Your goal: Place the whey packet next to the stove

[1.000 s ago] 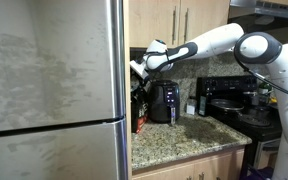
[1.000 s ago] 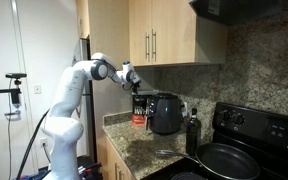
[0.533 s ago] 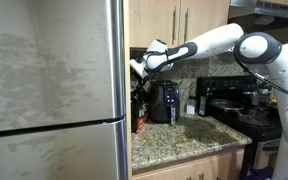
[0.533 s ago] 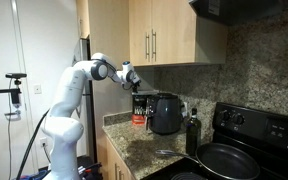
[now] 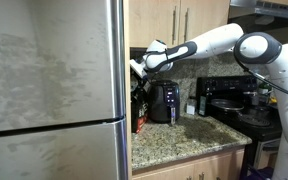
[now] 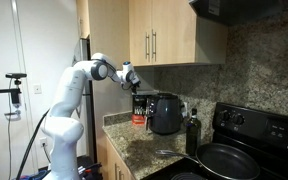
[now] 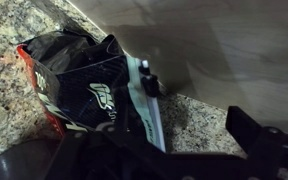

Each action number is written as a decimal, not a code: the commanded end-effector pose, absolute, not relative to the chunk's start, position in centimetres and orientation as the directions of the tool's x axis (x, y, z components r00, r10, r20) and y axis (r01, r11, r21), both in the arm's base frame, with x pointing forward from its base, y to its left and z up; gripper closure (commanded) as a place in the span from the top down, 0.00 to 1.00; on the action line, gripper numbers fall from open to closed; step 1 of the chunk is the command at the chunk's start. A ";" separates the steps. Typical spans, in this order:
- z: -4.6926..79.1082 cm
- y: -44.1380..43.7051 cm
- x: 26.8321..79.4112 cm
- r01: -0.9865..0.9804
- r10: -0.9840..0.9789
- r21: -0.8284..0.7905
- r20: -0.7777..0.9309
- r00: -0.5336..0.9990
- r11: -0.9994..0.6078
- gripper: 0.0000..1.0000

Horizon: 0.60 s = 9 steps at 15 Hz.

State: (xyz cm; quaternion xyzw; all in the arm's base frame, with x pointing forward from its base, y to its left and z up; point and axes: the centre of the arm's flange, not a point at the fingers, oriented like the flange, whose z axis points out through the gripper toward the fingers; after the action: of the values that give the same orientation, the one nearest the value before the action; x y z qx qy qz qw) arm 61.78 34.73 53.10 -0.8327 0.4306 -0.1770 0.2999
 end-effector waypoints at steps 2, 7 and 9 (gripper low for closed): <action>53.1 34.7 61.8 -0.611 -0.823 -0.652 0.036 0.567 -0.449 1.00; 49.7 35.2 65.0 -0.662 -0.846 -0.600 0.050 0.530 -0.450 1.00; 47.5 34.8 66.9 -0.679 -0.862 -0.593 0.053 0.505 -0.434 1.00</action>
State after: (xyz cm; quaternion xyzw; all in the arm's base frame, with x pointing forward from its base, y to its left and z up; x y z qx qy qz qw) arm 62.90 34.08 50.78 -0.8345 0.4453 -0.1753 0.2729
